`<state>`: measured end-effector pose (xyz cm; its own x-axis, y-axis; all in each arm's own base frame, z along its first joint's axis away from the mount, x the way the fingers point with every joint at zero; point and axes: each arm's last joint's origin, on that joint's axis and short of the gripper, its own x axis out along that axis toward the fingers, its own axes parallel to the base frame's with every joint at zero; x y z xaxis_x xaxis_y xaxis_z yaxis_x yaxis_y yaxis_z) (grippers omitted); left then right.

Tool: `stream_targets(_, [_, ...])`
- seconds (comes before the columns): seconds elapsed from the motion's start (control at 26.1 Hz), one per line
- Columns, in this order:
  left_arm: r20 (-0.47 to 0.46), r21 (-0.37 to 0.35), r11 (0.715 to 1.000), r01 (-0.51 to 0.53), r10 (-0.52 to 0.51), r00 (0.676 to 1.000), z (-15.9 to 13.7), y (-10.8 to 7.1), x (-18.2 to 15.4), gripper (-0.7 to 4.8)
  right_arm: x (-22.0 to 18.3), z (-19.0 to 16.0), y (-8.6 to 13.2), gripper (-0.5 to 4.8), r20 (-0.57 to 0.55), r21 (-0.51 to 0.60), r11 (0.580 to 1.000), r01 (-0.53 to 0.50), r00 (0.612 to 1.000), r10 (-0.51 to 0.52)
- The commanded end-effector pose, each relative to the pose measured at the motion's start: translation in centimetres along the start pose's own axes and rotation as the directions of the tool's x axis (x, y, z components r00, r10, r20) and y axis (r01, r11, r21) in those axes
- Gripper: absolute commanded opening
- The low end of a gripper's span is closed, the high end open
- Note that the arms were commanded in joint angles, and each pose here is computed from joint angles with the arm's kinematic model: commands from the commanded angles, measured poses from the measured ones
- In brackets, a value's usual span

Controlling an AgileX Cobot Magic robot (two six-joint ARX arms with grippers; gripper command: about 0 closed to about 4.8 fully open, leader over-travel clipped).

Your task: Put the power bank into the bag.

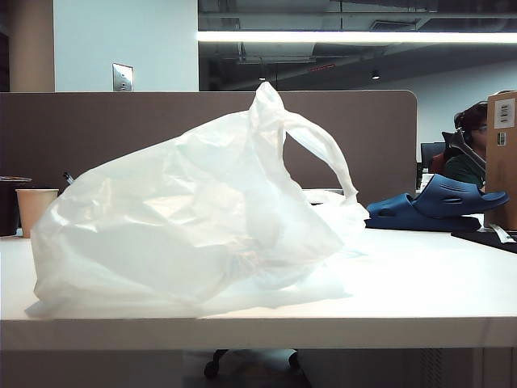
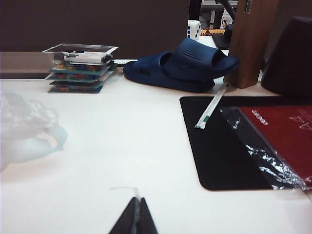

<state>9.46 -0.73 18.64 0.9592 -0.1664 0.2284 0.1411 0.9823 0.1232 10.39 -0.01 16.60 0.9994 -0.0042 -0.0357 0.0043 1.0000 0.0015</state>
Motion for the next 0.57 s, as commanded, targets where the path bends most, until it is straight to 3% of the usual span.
stream_targets(0.04, [0.013,0.0,1.0,0.002,-0.002,1.0,0.24,0.02,0.0,-0.06,0.03,-0.1,-0.01,-0.01,0.009,-0.003,1.0,0.004,1.0,-0.004])
stream_targets(0.57, [0.013,0.0,1.0,0.002,-0.002,1.0,0.24,0.02,0.0,-0.06,0.02,-0.05,-0.01,-0.01,0.013,-0.003,1.0,0.003,1.0,-0.003])
